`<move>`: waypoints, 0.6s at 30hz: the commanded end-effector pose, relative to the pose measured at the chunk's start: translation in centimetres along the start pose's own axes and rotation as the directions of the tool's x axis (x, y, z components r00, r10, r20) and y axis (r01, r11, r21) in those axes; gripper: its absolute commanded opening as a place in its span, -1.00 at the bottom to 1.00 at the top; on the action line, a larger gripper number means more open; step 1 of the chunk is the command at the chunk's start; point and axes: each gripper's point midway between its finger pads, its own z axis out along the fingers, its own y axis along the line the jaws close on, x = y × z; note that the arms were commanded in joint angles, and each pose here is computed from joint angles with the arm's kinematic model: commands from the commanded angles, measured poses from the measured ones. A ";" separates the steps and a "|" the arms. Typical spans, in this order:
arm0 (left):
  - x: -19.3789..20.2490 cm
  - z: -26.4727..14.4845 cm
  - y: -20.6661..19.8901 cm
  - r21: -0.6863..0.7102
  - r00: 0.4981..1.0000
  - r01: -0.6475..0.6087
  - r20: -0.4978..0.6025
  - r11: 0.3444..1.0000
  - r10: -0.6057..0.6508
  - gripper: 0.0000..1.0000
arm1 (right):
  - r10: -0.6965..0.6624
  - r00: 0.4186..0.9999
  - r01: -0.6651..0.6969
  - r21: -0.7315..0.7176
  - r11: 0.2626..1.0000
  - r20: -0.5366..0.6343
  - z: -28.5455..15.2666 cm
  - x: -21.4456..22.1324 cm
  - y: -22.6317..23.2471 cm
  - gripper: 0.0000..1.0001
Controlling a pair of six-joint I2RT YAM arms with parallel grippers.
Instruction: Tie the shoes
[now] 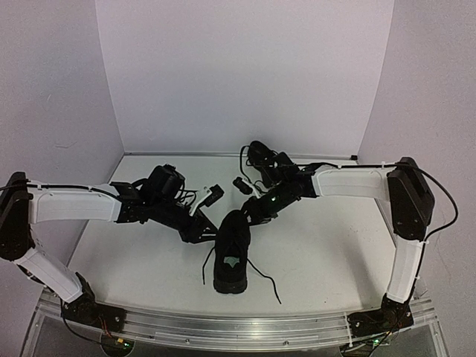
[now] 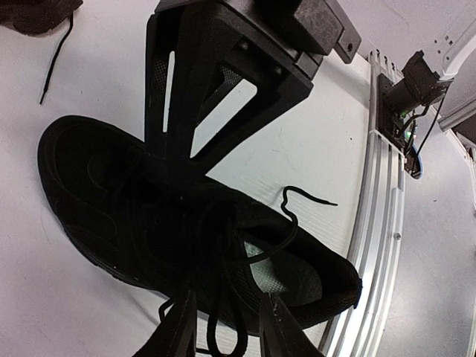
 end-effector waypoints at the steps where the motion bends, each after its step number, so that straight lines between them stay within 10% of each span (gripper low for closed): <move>1: 0.6 0.5 -0.1 0.028 0.999 -0.025 -0.025 0.999 0.025 -0.51 | -0.036 0.999 0.036 -0.026 0.999 -0.010 0.6 -0.6 0.6 -0.42; 18: 2.4 1.1 0.6 0.011 0.998 -0.007 -0.061 1.000 0.008 -0.69 | -0.075 0.993 0.068 -0.082 0.994 -0.094 2.0 1.0 2.1 -0.41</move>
